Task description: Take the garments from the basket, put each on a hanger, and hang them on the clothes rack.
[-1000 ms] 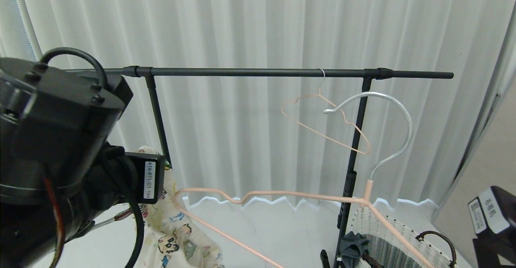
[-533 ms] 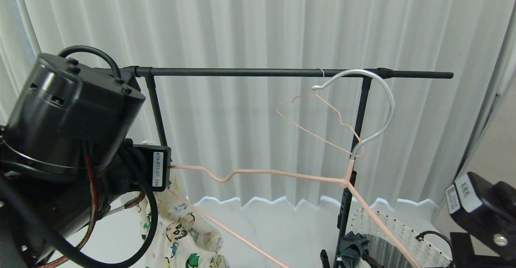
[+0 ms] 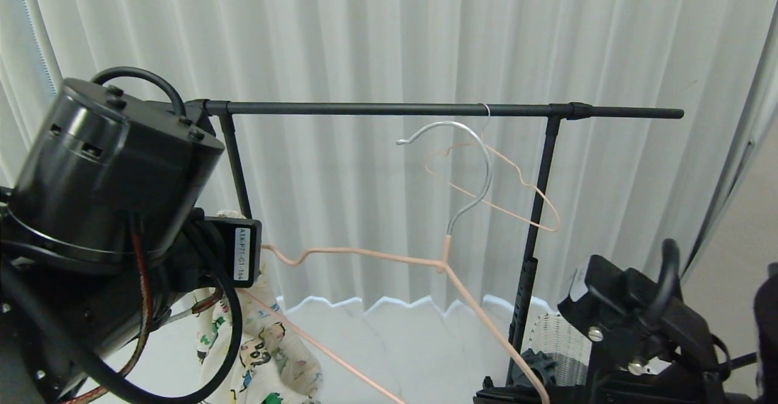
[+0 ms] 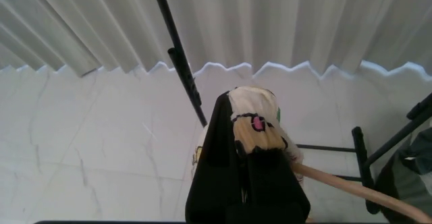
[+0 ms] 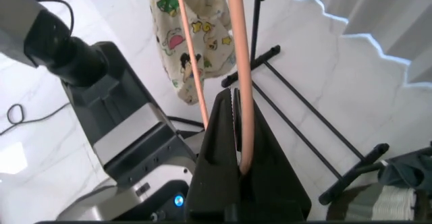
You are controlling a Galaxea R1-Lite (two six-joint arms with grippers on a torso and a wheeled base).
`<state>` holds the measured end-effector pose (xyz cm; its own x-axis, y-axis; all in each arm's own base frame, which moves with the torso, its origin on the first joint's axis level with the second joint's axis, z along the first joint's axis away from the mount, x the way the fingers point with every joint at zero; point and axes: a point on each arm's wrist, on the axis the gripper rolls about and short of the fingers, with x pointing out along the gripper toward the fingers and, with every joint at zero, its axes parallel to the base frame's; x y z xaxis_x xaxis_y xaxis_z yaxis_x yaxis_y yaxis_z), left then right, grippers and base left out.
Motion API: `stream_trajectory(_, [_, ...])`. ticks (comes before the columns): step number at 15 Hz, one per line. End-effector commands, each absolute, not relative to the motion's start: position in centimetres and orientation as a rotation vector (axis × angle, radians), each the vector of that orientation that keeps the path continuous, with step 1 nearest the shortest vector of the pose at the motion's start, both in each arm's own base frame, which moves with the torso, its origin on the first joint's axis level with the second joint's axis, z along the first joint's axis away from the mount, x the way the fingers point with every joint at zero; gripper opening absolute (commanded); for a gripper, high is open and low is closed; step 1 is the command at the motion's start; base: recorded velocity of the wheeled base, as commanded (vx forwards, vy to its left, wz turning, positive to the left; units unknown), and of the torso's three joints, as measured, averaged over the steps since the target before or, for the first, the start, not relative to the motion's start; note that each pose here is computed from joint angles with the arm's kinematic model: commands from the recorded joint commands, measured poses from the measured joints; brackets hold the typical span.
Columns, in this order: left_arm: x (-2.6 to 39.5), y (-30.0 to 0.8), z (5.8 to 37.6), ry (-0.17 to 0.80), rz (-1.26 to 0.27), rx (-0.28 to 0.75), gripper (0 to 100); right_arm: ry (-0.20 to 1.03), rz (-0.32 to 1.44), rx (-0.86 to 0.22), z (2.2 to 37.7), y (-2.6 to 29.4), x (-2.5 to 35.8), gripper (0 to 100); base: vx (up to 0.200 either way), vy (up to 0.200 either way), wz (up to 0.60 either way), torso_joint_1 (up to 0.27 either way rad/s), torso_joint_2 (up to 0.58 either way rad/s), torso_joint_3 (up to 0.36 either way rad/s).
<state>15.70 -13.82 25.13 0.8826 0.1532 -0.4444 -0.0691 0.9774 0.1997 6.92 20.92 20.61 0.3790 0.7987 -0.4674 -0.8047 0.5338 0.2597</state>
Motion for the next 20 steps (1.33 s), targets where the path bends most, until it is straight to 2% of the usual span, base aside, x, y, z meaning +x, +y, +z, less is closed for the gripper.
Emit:
stream_trajectory(1, [15.6, -13.8, 25.2, 0.473, 0.114, 0.178, 0, 0.625, 1.006, -0.043, 19.5, 22.2, 7.3, 0, 0.000, 0.000, 0.00, 0.000, 0.00, 0.000])
stream_trajectory(8, [13.3, -16.0, 26.2, 0.436, -0.027, 0.122, 0, 0.645, 0.986, -0.038, 17.7, 25.4, 8.3, 0, 0.000, 0.000, 0.00, 0.000, 0.00, 0.000])
stream_trajectory(13, [11.7, -18.8, 27.5, 0.408, -0.160, 0.075, 0, 0.663, 1.006, -0.022, 17.3, 29.3, 8.4, 0, 0.000, 0.000, 0.00, 0.000, 0.00, 0.000])
stream_trajectory(20, [11.4, -17.6, 26.5, 0.426, -0.138, 0.094, 0, 0.607, 0.940, 0.019, 18.5, 29.0, 8.6, 0, 0.000, 0.000, 0.00, 0.000, 0.00, 0.000])
